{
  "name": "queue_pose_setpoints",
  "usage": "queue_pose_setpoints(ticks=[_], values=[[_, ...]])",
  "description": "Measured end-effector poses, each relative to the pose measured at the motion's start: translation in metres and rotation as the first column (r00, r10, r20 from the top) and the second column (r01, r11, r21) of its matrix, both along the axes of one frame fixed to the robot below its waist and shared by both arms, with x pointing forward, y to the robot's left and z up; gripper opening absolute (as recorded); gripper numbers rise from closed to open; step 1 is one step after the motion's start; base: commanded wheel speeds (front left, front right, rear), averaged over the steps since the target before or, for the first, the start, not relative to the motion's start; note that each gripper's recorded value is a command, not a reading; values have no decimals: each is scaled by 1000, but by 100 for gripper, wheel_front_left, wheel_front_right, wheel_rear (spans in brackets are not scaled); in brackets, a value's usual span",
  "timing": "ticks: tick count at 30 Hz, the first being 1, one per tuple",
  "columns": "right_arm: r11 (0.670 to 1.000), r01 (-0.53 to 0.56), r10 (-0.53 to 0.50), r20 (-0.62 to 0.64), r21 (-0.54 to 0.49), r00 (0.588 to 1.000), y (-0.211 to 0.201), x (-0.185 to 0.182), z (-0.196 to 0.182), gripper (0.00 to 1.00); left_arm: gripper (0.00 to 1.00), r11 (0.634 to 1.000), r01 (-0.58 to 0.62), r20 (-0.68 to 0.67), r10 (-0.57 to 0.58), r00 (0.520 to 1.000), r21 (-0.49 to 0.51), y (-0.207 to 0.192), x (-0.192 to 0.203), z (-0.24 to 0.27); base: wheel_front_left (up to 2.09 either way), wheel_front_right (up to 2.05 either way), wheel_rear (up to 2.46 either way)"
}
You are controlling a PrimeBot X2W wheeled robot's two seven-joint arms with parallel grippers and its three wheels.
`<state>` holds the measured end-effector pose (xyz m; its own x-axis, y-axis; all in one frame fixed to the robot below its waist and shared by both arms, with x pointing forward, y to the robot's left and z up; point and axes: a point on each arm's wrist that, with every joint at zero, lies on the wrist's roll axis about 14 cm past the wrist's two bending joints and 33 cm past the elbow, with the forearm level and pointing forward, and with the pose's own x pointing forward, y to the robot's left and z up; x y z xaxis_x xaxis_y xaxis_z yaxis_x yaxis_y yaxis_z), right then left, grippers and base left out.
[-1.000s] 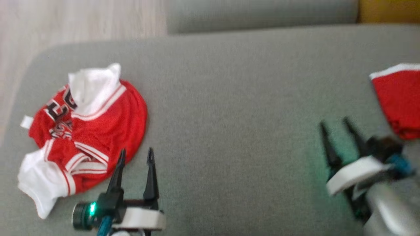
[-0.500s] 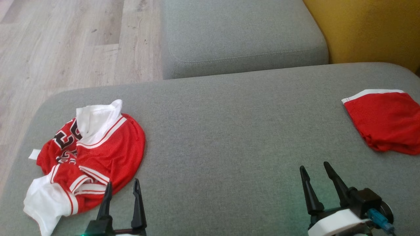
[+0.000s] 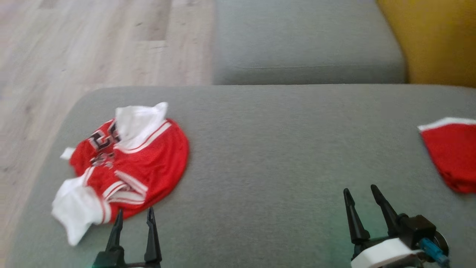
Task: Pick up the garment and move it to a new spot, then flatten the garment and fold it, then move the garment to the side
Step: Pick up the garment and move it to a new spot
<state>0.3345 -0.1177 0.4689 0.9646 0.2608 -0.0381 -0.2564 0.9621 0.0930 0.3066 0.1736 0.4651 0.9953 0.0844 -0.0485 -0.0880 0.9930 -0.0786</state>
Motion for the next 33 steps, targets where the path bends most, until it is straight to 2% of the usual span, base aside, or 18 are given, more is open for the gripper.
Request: queue_pose_setpoints(ticks=[6,12,17,20,23,28,30,32,33], values=[[994,-105,105,-11,-8,994,33,10,-2,100,100,991,-134,-3,134,991,13,40,-21,-2,0,0,0],[974,-228,228,-28,-13,973,73,18,-6,100,100,948,-317,-34,317,948,11,89,-63,-13,0,0,0],[957,-289,288,-50,-27,956,90,26,-15,100,100,938,-344,-54,346,937,47,101,-72,-16,0,0,0],[952,-301,298,-60,-56,953,85,42,-22,100,100,941,-332,-41,335,941,63,106,-49,-8,0,0,0],[949,-298,293,-63,-104,954,70,75,-32,100,100,957,-276,-40,281,959,93,103,2,-1,0,0,0],[944,-304,290,-117,-125,950,57,101,-64,100,100,979,-191,-161,200,967,68,87,58,-35,0,0,0],[944,-304,286,-141,-127,948,53,108,-77,100,100,981,-182,-250,191,949,60,84,69,-60,0,0,0],[947,-298,278,-163,-116,947,50,116,-91,100,100,983,-177,-401,181,898,49,80,75,-100,0,0,0],[949,-294,273,-166,-113,947,49,118,-93,100,100,984,-174,-424,175,889,42,78,77,-107,0,0,0]])
